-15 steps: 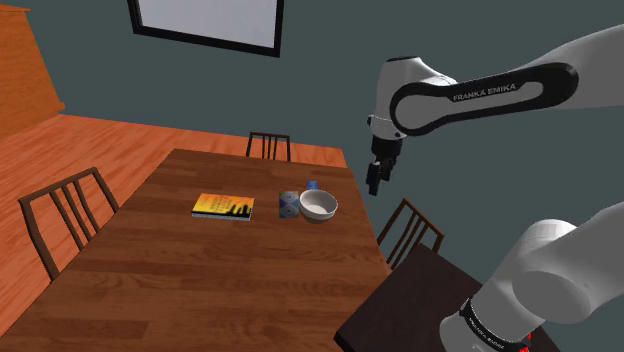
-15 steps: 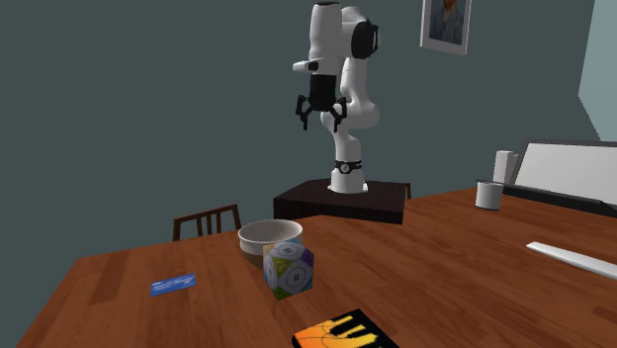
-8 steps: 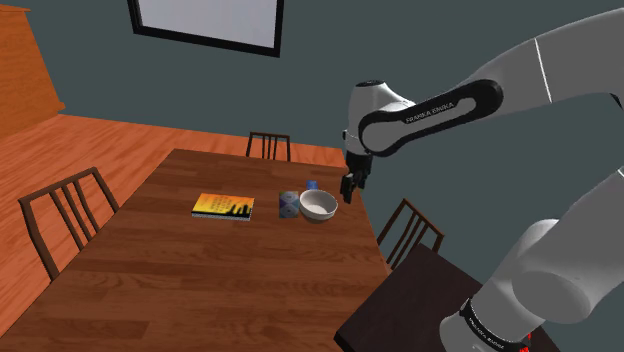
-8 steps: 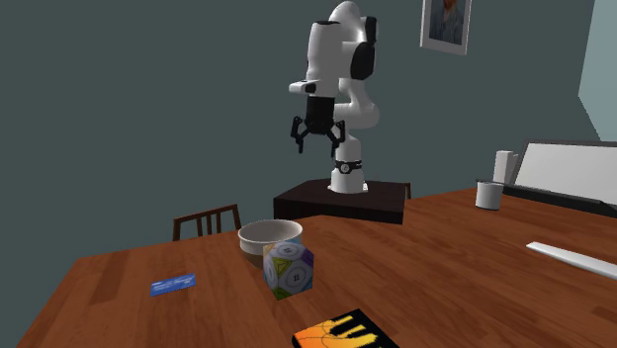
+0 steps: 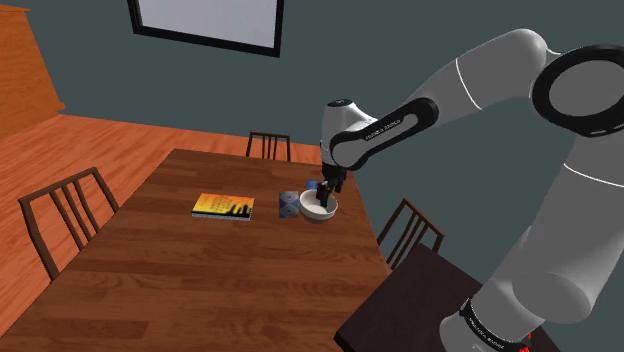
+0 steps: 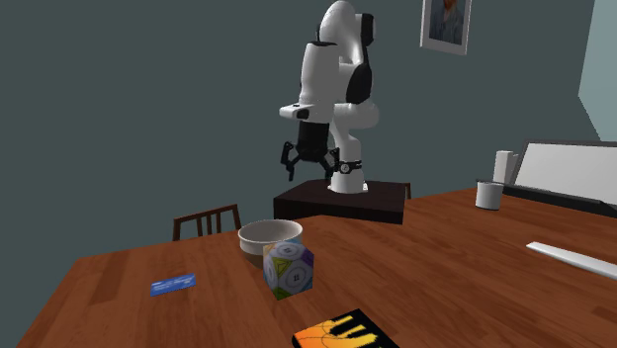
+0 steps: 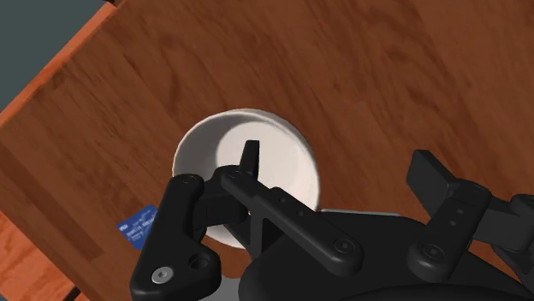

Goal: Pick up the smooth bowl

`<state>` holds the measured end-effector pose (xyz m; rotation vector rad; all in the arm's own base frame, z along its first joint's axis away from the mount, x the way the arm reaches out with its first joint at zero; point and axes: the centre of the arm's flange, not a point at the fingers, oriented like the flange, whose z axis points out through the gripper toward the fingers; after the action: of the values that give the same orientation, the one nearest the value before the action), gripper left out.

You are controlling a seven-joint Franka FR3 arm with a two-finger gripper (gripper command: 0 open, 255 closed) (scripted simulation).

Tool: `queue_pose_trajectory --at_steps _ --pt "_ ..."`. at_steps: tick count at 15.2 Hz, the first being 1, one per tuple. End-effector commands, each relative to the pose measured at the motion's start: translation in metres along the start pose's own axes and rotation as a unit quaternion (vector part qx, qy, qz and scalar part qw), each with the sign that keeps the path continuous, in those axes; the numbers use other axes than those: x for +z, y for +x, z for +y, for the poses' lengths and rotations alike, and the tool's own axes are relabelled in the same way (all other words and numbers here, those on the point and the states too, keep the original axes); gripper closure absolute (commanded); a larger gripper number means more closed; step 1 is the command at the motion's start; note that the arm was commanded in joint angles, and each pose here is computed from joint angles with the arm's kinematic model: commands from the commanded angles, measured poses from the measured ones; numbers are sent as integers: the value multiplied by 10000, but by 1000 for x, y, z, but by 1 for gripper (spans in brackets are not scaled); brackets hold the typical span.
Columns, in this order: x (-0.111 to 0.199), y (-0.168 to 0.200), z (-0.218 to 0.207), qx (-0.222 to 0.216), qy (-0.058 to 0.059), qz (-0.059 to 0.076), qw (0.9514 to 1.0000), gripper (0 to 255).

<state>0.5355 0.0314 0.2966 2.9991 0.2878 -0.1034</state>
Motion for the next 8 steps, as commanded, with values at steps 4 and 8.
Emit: queue_pose_trajectory --at_steps 4,8 --pt "44 48 -5 -25 -80 98 9999 0" --pt "72 83 -8 -41 -138 168 9998 0"
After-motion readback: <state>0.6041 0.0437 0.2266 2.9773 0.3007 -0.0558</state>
